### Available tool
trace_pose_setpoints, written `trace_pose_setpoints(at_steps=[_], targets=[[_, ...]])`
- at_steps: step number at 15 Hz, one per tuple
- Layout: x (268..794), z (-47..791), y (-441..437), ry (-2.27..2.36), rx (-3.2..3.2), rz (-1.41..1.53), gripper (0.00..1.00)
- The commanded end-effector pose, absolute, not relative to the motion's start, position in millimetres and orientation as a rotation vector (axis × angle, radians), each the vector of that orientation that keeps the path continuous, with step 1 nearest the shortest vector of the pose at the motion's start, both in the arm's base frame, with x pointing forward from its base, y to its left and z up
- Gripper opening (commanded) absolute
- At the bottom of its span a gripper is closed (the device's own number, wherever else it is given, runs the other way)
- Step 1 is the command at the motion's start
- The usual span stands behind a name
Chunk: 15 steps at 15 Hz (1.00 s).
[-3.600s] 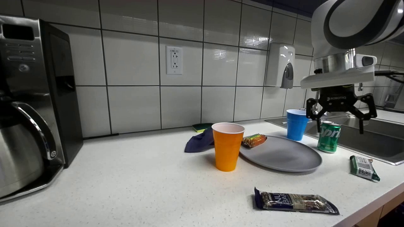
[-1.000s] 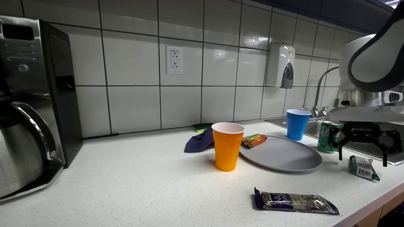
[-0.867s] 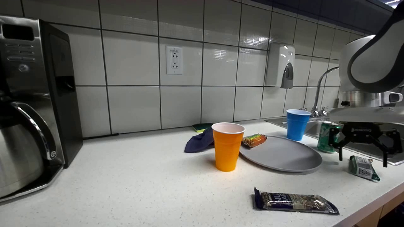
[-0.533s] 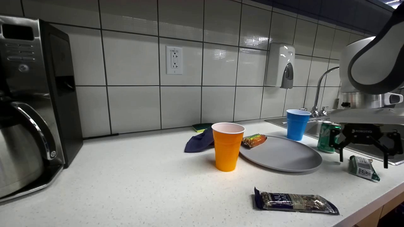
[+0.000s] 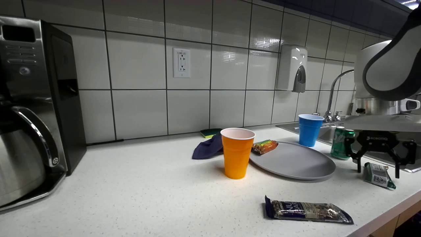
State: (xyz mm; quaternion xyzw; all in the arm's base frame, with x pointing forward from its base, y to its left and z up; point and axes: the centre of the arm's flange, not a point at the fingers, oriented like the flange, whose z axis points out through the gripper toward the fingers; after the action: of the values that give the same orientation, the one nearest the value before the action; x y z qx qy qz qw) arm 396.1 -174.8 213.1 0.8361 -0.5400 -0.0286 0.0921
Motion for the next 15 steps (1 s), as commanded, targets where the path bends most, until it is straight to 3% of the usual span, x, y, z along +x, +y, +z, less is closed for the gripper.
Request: trace_pose_setpoints(at_steps=[1, 6, 15], targets=[[399.6, 214.9, -179.0, -1.592, 2.493, -0.053, 0.49], [402.3, 219.3, -179.9, -1.597, 2.497, -0.03, 0.15], [392.2, 236.8, -158.6, -1.578, 2.53, -0.027, 0.15]])
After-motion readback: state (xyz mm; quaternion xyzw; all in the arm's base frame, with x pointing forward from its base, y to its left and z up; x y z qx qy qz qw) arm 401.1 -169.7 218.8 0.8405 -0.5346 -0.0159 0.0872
